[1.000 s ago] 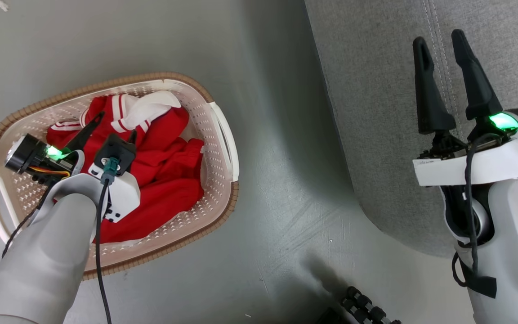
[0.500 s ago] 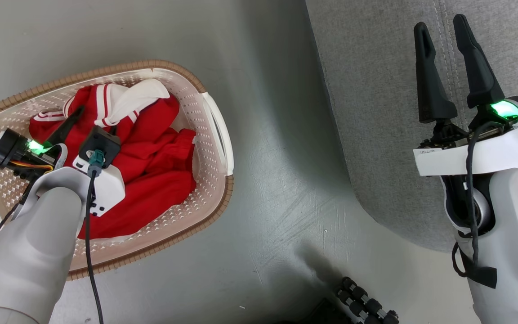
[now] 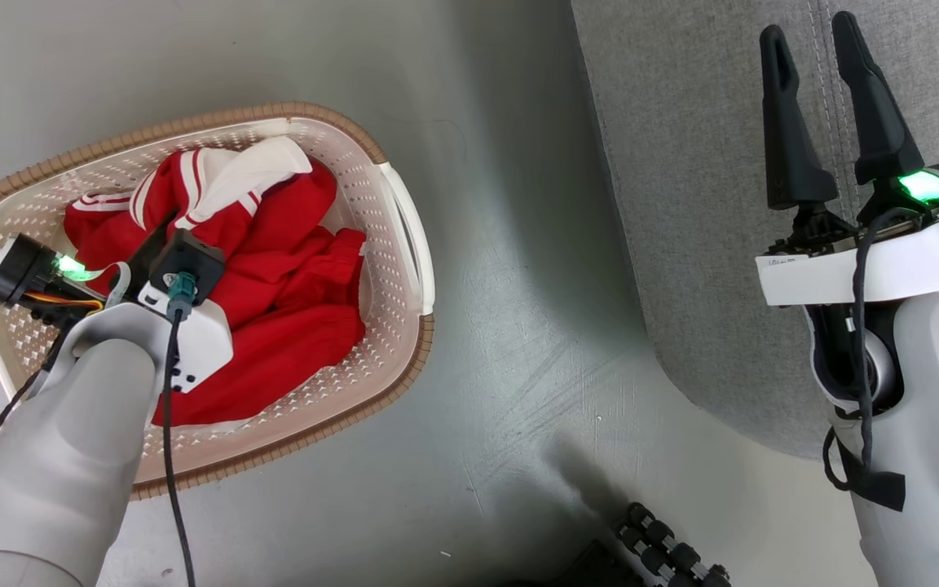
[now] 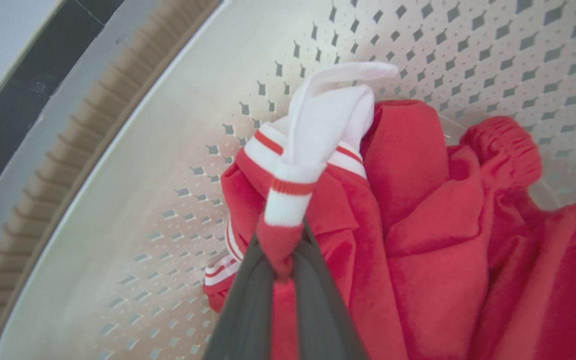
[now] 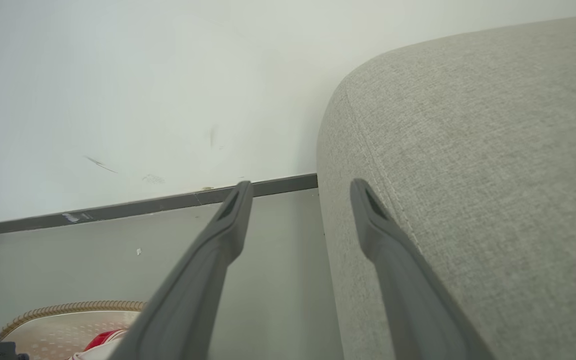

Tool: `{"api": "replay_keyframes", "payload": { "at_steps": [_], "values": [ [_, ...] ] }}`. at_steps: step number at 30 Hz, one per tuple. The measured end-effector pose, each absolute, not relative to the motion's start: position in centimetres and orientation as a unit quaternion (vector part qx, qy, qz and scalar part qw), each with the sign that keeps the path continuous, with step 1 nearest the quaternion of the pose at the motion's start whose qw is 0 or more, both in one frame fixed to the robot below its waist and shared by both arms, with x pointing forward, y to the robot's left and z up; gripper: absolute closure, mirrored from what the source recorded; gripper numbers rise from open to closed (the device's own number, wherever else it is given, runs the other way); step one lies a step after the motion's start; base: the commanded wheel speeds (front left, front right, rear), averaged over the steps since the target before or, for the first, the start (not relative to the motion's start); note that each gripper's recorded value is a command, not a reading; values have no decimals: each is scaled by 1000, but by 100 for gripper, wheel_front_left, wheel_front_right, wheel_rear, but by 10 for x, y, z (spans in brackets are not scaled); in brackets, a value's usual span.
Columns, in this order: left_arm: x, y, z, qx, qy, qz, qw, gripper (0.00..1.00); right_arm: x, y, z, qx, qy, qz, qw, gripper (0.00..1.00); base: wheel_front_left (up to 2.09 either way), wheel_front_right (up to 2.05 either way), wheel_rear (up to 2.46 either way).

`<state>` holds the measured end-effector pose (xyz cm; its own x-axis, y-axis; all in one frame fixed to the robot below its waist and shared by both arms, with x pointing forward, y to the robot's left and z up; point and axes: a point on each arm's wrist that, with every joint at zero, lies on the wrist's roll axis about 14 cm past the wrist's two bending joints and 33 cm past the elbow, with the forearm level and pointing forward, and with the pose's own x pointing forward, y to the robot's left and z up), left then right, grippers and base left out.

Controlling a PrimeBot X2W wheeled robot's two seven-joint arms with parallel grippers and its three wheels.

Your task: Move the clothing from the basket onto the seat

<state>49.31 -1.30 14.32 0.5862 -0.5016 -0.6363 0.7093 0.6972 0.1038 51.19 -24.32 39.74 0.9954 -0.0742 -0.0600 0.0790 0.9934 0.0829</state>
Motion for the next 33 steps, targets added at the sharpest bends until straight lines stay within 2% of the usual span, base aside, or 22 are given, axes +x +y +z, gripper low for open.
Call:
{"api": "replay_keyframes", "payload": {
  "at_steps": [21,33],
  "values": [
    [511,-23,202,95,252,-309,912,100,518,-227,403,55,21,-21,998,0,0,0,0],
    [540,-25,279,78,154,-312,934,100,521,-211,418,50,10,0,999,0,0,0,0]
  ]
}}
